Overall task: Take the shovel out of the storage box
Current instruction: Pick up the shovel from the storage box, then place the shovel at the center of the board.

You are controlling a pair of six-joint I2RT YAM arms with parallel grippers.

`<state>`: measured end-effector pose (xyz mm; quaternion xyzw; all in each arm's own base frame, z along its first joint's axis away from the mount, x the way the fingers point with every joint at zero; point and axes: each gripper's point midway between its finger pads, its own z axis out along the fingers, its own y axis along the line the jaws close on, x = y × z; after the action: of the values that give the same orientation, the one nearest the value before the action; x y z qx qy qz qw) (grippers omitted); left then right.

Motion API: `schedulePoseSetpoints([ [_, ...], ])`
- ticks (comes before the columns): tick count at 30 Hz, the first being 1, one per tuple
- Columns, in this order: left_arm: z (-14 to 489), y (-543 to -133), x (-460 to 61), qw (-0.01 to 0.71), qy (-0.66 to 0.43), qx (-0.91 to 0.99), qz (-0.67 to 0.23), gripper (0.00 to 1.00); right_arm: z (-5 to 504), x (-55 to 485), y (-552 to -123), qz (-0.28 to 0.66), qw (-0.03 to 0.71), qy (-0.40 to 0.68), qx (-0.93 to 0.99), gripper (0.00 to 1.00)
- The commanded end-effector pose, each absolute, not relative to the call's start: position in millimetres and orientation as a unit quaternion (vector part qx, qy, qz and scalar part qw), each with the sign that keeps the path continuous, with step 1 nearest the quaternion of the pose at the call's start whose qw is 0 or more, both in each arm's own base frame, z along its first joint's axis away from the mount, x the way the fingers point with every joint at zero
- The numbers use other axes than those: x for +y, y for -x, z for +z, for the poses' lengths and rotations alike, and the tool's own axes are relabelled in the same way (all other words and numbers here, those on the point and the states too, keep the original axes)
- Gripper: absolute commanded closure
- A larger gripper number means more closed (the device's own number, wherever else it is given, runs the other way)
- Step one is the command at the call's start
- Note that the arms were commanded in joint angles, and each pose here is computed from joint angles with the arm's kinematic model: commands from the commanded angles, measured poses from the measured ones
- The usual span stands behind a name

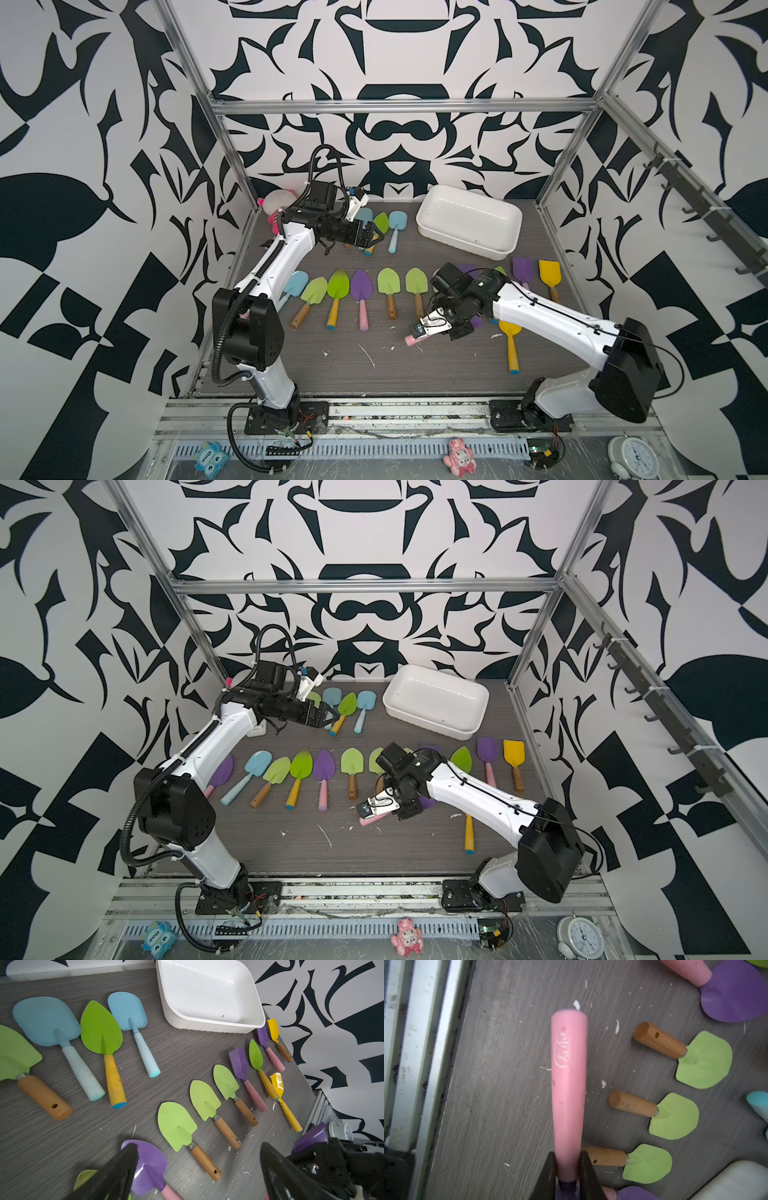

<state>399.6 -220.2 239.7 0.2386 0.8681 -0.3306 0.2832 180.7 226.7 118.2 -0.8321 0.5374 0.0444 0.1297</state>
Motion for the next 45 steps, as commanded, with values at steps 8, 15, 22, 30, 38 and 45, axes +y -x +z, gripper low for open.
schedulePoseSetpoints([
  [8,202,-347,-226,0.210,-0.220,0.877,-0.373,0.10,83,208,-162,0.037,0.060,0.897,0.437,1.00],
  [15,197,-340,-230,0.212,-0.215,0.878,-0.372,0.11,60,203,-160,0.044,0.034,0.915,0.400,1.00],
  [22,190,-340,-232,0.209,-0.214,0.879,-0.372,0.11,40,200,-161,0.048,0.023,0.918,0.394,0.99],
  [30,187,-344,-233,0.207,-0.212,0.880,-0.372,0.11,26,212,-183,0.027,0.047,0.899,0.434,0.67],
  [38,188,-342,-234,0.206,-0.217,0.878,-0.374,0.11,54,212,-187,0.003,0.082,0.859,0.505,0.38],
  [45,184,-339,-233,0.198,-0.225,0.877,-0.375,0.11,126,243,-180,0.048,0.210,0.719,0.661,0.38],
])
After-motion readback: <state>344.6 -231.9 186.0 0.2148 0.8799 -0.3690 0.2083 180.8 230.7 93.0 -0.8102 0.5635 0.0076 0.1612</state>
